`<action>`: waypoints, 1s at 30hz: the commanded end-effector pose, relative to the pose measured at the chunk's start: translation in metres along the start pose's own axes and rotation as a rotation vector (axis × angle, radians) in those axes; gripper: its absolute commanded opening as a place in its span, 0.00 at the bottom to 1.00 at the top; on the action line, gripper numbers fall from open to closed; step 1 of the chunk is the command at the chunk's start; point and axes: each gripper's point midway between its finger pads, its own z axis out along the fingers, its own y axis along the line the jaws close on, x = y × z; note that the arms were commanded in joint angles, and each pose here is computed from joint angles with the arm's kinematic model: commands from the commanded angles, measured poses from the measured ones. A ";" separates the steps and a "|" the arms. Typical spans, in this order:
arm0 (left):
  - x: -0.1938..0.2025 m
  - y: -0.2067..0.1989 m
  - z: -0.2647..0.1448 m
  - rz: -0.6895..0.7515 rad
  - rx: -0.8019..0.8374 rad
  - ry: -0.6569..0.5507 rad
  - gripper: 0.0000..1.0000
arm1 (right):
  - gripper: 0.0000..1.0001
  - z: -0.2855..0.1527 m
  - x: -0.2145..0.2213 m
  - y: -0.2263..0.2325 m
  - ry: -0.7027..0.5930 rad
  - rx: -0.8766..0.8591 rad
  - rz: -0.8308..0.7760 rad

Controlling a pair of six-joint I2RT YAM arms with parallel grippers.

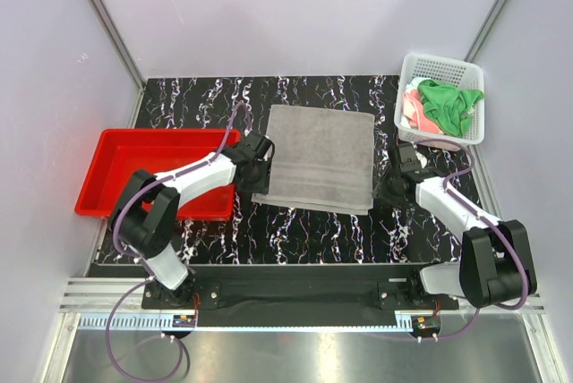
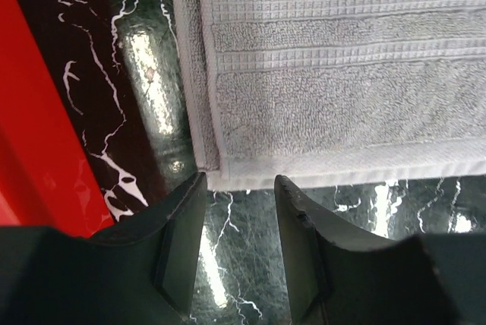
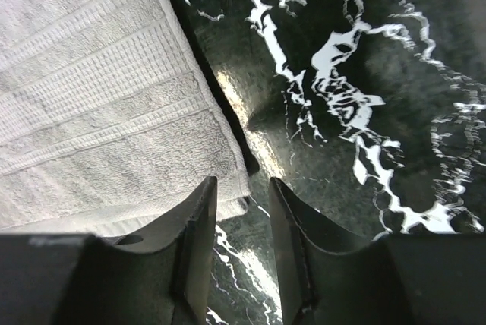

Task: Fold and stack the towels
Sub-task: Fold the towel

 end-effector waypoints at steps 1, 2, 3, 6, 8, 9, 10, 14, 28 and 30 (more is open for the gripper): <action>-0.024 -0.009 0.001 -0.028 0.020 -0.064 0.45 | 0.41 0.010 0.007 0.008 0.018 -0.061 0.000; -0.022 -0.009 0.005 -0.026 0.017 -0.052 0.45 | 0.41 0.013 0.009 0.008 0.021 -0.062 0.003; -0.020 -0.008 0.007 -0.029 0.013 -0.045 0.45 | 0.41 0.016 0.014 0.004 0.032 -0.057 0.008; -0.017 -0.004 0.013 -0.032 -0.011 -0.033 0.43 | 0.41 0.022 0.016 0.003 0.033 -0.055 0.020; -0.014 -0.003 0.015 -0.034 -0.016 -0.026 0.42 | 0.40 0.024 0.018 0.000 0.029 -0.053 0.028; -0.015 -0.004 0.016 -0.036 -0.012 -0.030 0.41 | 0.39 0.025 0.020 -0.003 0.028 -0.046 0.029; -0.014 -0.005 0.016 -0.038 -0.006 -0.026 0.39 | 0.38 0.025 0.019 -0.004 0.024 -0.045 0.031; -0.010 -0.007 0.022 -0.038 -0.002 -0.007 0.32 | 0.38 0.027 0.020 -0.007 0.009 -0.041 0.039; -0.024 -0.002 -0.006 -0.055 -0.044 -0.030 0.00 | 0.00 0.016 0.017 0.002 -0.002 -0.098 0.031; -0.023 -0.002 -0.007 -0.059 -0.047 -0.025 0.00 | 0.00 0.016 0.019 0.002 0.005 -0.105 0.029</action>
